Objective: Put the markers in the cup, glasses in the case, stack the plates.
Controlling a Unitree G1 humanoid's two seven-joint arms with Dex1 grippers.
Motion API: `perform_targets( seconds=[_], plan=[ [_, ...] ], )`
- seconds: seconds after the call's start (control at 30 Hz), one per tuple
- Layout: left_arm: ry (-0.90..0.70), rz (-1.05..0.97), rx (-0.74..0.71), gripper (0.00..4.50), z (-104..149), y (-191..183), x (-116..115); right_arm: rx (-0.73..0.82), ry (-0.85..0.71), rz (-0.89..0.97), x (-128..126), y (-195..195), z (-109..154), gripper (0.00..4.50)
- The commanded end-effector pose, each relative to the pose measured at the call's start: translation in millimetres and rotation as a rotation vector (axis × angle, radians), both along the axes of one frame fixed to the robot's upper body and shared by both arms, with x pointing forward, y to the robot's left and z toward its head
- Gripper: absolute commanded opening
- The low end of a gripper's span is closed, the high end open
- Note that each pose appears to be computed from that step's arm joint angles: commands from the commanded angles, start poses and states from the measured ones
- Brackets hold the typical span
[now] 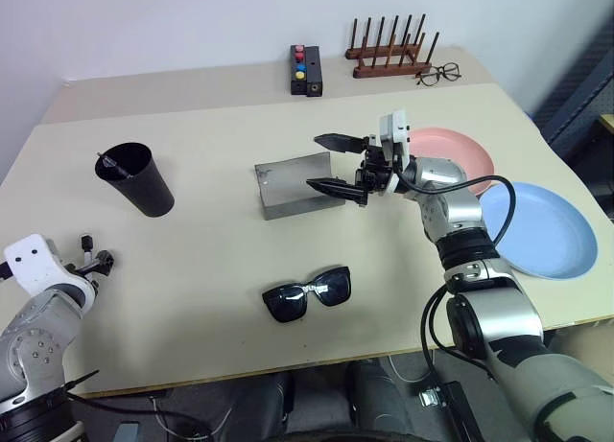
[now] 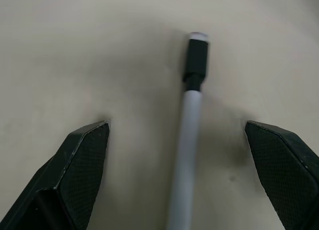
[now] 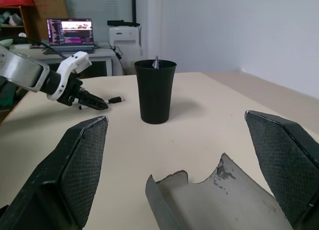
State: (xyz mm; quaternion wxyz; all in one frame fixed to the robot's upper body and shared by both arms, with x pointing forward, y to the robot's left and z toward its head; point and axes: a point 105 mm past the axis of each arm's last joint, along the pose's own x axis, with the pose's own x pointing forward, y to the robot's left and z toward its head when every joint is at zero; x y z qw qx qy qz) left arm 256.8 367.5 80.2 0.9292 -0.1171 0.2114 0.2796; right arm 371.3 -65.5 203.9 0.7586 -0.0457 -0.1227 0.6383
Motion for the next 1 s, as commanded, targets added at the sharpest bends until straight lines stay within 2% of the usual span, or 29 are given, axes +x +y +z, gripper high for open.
perform_targets(
  seconds=[0.03, 0.33, 0.6, 0.93, 0.97, 1.0],
  plan=[
    [0.082, 0.078, 0.003, 4.42, -16.4, 11.3, -9.4, 0.014, -0.047, 0.017, -4.2, 0.2, 13.5, 4.5],
    [0.065, 0.067, 0.001, 4.42, -7.2, 10.2, 2.8, -0.226, -0.011, 0.161, -26.8, -11.7, -25.5, 4.5],
    [0.066, 0.048, -0.001, 4.42, -2.9, 8.8, 6.8, -0.319, -0.03, 0.2, -33.3, -11.5, -39.3, 4.5],
    [0.06, 0.051, 0.006, 4.42, 1.7, 7.6, 12.2, -0.312, -0.028, 0.211, -33.8, -7.8, -39.4, 4.5],
    [0.058, 0.052, 0.005, 3.89, 2.4, 6.9, 12.9, -0.315, -0.025, 0.21, -33.4, -7.9, -40.5, 4.5],
    [0.057, 0.053, 0.004, 3.63, 2.8, 6.6, 13.4, -0.318, -0.023, 0.209, -33.2, -8.0, -41.3, 4.5]
  ],
)
